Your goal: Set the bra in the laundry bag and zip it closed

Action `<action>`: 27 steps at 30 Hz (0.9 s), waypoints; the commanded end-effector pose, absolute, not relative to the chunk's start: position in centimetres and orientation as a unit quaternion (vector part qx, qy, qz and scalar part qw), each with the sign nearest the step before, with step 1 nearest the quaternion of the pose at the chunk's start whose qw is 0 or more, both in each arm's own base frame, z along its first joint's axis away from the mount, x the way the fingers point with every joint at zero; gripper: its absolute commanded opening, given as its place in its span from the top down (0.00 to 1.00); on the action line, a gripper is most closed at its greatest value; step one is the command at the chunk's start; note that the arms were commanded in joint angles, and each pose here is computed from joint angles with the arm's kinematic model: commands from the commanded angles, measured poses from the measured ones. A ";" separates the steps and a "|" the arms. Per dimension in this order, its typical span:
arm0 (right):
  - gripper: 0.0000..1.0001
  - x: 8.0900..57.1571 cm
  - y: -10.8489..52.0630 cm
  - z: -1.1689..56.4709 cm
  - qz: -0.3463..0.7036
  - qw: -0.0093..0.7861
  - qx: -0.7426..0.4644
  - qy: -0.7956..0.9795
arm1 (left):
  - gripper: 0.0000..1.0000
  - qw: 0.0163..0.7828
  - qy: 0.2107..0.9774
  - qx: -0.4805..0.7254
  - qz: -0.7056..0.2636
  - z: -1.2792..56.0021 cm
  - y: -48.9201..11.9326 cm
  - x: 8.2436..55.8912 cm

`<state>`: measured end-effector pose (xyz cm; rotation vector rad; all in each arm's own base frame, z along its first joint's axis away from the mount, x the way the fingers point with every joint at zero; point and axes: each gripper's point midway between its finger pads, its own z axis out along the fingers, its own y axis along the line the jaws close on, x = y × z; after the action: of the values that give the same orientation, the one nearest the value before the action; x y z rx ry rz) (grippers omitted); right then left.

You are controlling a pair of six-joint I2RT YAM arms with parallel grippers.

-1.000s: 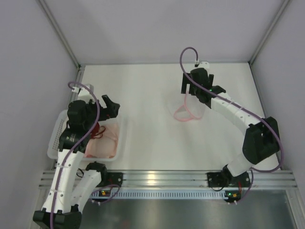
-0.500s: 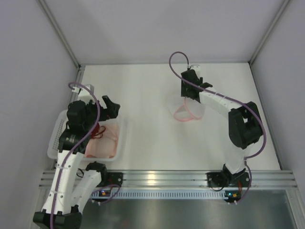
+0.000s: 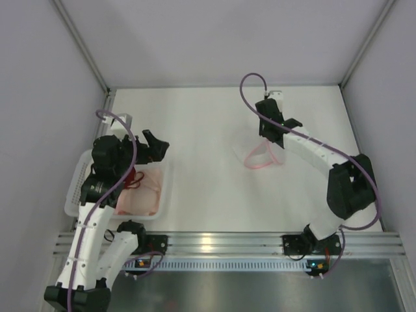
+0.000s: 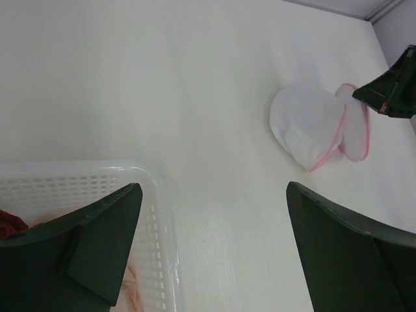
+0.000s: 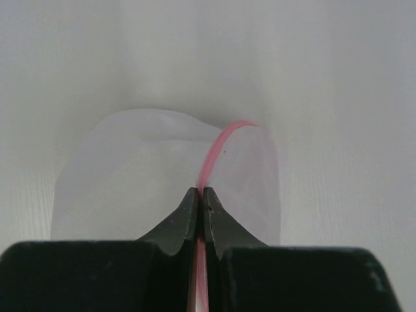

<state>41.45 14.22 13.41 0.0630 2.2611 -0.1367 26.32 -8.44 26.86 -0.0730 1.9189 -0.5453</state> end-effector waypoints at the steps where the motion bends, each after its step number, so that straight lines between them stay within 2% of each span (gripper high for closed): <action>1: 1.00 39.8 13.3 19.0 -0.034 0.482 0.054 0.874 | 0.01 0.550 0.784 0.006 -0.289 29.6 -11.3 26.6; 3: 1.00 38.6 12.8 20.7 -0.013 0.498 0.056 0.865 | 0.01 0.558 0.785 0.006 -0.269 30.0 -11.7 27.2; 6: 1.00 36.8 12.3 22.6 0.013 0.518 0.054 0.854 | 0.01 0.559 0.786 0.047 -0.259 30.0 -15.5 27.1; 7: 1.00 36.3 12.1 23.2 0.019 0.523 0.054 0.850 | 0.01 0.547 0.785 0.083 -0.280 29.9 -18.5 25.9; 10: 1.00 34.7 11.5 25.0 0.041 0.546 0.057 0.835 | 0.01 0.527 0.799 0.125 -0.262 27.3 -23.5 26.4; 13: 1.00 33.1 11.0 26.1 0.061 0.565 0.053 0.821 | 0.02 0.538 0.782 0.164 -0.268 27.1 -27.6 26.5; 15: 1.00 32.1 10.8 26.5 0.077 0.574 0.050 0.814 | 0.01 0.545 0.785 0.174 -0.239 25.7 -29.0 27.9; 21: 1.00 29.8 10.3 28.0 0.112 0.590 0.055 0.798 | 0.01 0.553 0.767 0.217 -0.242 23.3 -34.1 30.8; 22: 1.00 29.6 10.2 28.2 0.114 0.592 0.057 0.795 | 0.01 0.544 0.773 0.230 -0.231 21.4 -34.9 31.4; 27: 1.00 28.4 9.9 29.2 0.128 0.601 0.058 0.787 | 0.04 0.546 0.782 0.221 -0.204 19.6 -37.0 34.2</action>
<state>28.95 9.76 27.94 0.1234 1.8604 0.2457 31.54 -34.74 15.60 0.5802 2.0054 -0.4618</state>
